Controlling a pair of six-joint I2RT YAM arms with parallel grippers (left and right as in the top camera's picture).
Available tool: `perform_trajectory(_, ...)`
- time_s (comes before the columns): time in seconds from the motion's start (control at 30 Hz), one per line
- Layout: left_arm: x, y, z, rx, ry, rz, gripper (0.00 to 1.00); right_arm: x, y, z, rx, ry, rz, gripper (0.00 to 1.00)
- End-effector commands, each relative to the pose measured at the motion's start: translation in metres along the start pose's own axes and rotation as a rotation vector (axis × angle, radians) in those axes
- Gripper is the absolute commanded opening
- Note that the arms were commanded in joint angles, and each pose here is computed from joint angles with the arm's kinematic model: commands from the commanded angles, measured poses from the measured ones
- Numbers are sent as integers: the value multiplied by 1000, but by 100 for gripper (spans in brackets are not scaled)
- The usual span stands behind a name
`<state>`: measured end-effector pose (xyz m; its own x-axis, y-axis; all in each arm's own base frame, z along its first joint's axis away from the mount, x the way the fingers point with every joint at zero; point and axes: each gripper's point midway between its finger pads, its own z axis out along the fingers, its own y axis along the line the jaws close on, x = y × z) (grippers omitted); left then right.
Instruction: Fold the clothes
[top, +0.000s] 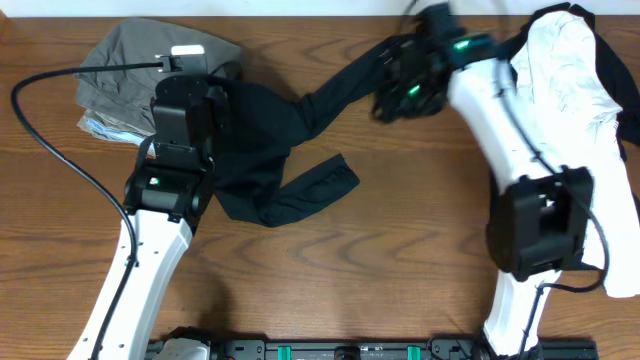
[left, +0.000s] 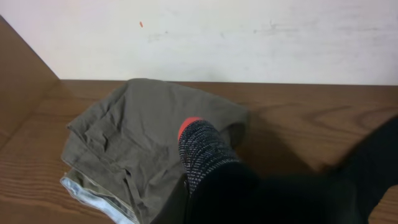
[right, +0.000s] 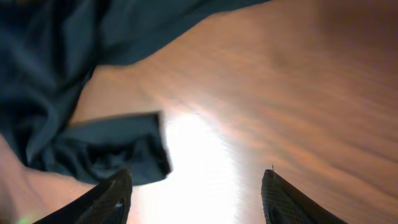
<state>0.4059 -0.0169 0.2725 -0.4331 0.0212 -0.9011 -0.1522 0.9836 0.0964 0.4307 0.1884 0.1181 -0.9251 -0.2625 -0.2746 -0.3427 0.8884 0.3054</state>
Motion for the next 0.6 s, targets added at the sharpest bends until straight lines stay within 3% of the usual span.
perform_trajectory(0.0,-9,4,0,-19,-21,-7,6,20,26,32,-10,61,-115,65)
perform_trajectory(0.3,-9,4,0,-19,-21,-8,6,64,37,78,119,153,-212,67)
perform_trajectory(0.57,-9,4,0,-18,-20,-11,6,93,46,104,125,190,-249,68)
